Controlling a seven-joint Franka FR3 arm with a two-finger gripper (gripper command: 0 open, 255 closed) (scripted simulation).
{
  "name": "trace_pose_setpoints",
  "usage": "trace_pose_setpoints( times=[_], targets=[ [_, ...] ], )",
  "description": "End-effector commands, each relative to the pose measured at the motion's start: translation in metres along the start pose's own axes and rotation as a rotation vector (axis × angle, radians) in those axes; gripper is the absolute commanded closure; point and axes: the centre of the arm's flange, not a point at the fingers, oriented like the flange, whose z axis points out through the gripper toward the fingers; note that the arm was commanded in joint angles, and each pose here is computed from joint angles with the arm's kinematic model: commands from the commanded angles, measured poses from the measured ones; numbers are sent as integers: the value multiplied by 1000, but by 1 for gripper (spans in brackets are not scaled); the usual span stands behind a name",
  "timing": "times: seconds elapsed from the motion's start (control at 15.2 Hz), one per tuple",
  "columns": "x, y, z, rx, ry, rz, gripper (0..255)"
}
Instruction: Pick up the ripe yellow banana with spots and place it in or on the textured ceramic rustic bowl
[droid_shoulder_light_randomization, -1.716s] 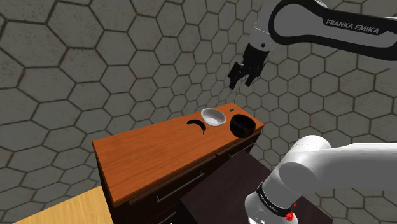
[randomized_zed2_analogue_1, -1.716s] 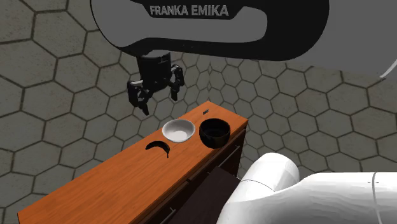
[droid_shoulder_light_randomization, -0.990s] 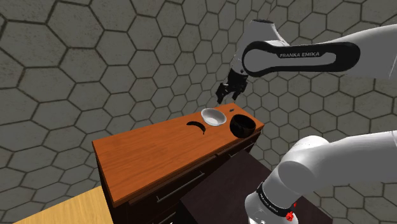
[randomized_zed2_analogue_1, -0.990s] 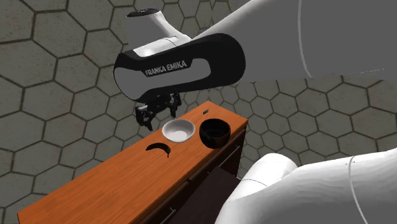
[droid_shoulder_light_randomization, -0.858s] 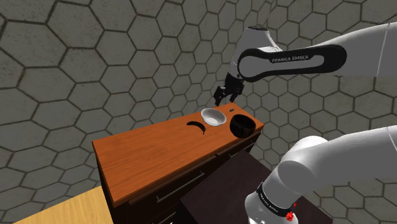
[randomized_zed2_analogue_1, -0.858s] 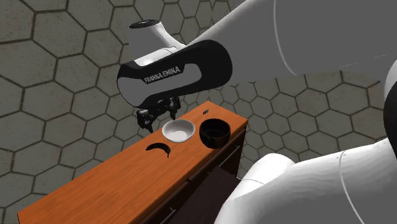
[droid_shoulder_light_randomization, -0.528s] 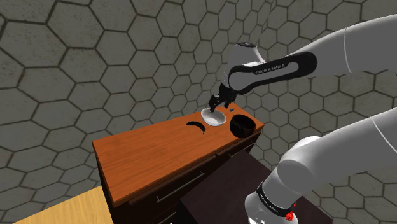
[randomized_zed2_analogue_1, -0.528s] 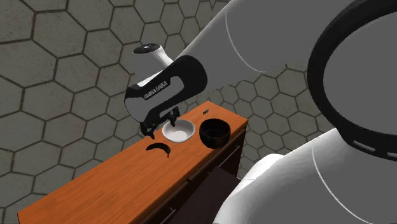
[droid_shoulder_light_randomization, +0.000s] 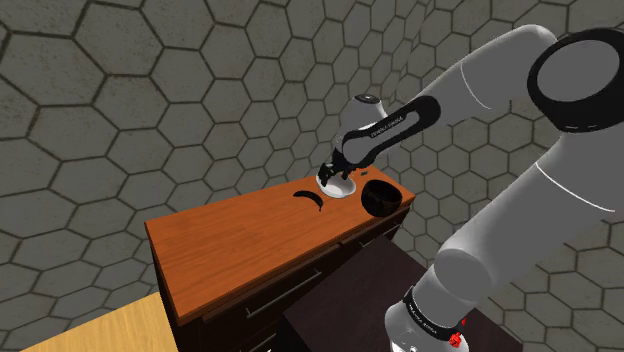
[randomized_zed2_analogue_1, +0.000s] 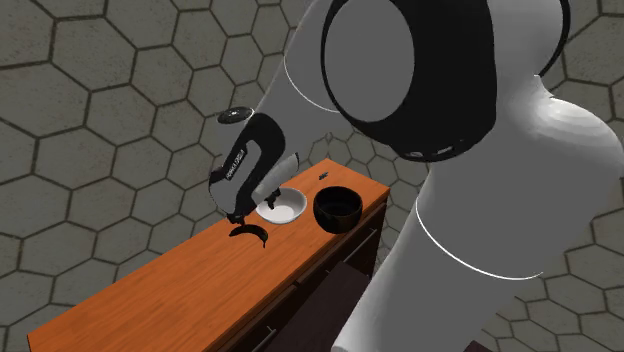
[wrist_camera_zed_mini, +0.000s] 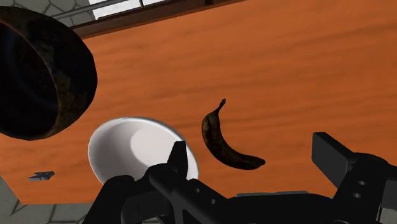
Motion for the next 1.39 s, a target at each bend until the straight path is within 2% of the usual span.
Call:
trace_pose_setpoints(
  times=[0.0,0.66,1.19,1.32],
  targets=[
    [7,3,27,-4,5,1,0],
    [50,18,150,-29,22,8,0],
    [54,20,195,-31,24,8,0],
    [54,20,198,-31,24,8,0]
  ],
)
